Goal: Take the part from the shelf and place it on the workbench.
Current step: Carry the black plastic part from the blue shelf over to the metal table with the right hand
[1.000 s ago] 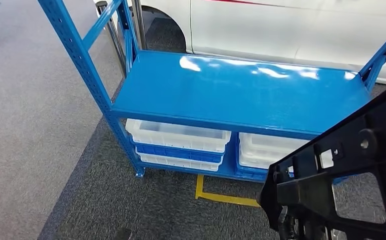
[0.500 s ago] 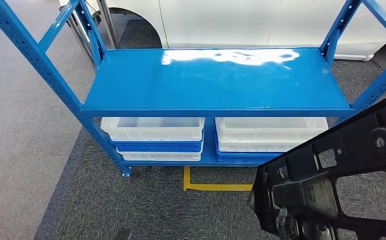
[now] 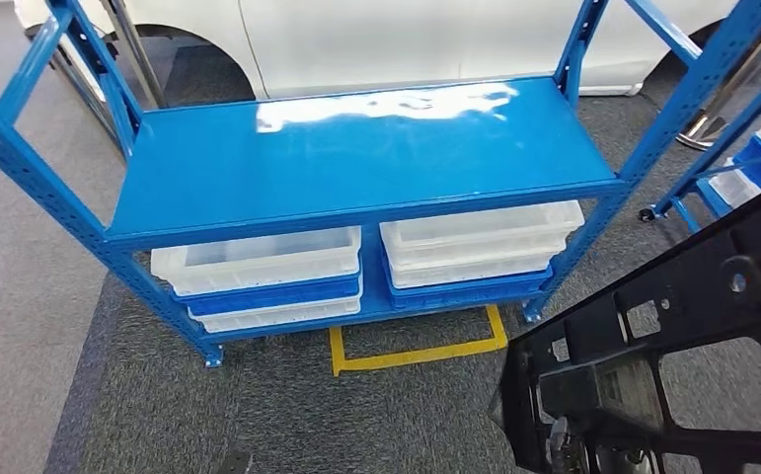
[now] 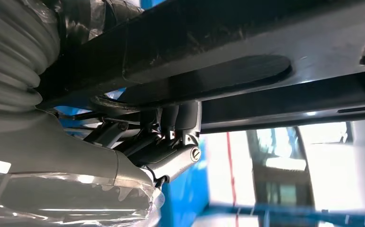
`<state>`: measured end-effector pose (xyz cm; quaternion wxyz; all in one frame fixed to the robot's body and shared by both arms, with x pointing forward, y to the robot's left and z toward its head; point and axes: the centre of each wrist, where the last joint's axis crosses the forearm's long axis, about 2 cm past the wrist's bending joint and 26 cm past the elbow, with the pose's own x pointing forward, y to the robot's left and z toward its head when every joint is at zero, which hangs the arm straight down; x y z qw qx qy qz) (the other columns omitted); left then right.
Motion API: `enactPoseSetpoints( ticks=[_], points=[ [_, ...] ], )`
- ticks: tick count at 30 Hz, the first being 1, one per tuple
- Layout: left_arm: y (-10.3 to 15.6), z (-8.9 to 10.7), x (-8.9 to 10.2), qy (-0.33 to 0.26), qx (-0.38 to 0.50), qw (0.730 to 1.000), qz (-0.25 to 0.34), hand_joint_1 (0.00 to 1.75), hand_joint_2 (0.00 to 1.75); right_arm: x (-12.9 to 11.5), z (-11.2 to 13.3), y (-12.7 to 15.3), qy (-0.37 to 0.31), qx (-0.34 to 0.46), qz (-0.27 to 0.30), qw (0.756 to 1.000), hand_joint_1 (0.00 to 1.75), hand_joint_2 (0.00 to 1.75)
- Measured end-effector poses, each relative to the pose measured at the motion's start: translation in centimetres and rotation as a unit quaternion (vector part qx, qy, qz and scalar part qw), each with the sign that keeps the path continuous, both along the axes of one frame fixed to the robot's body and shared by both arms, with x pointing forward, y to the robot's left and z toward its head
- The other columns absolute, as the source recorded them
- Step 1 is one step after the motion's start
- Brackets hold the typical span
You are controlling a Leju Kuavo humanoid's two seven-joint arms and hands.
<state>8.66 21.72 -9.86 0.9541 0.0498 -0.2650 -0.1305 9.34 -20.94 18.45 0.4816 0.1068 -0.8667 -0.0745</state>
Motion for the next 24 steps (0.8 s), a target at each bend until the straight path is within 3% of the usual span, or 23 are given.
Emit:
enactPoseSetpoints(
  ticks=[24],
  points=[
    [0.5,-0.1,0.0,0.003,-0.001,1.0,-0.013,0.0,1.75,-0.4,-1.4,0.1,0.021,-0.002,-0.029,0.999,1.75,1.75]
  ],
)
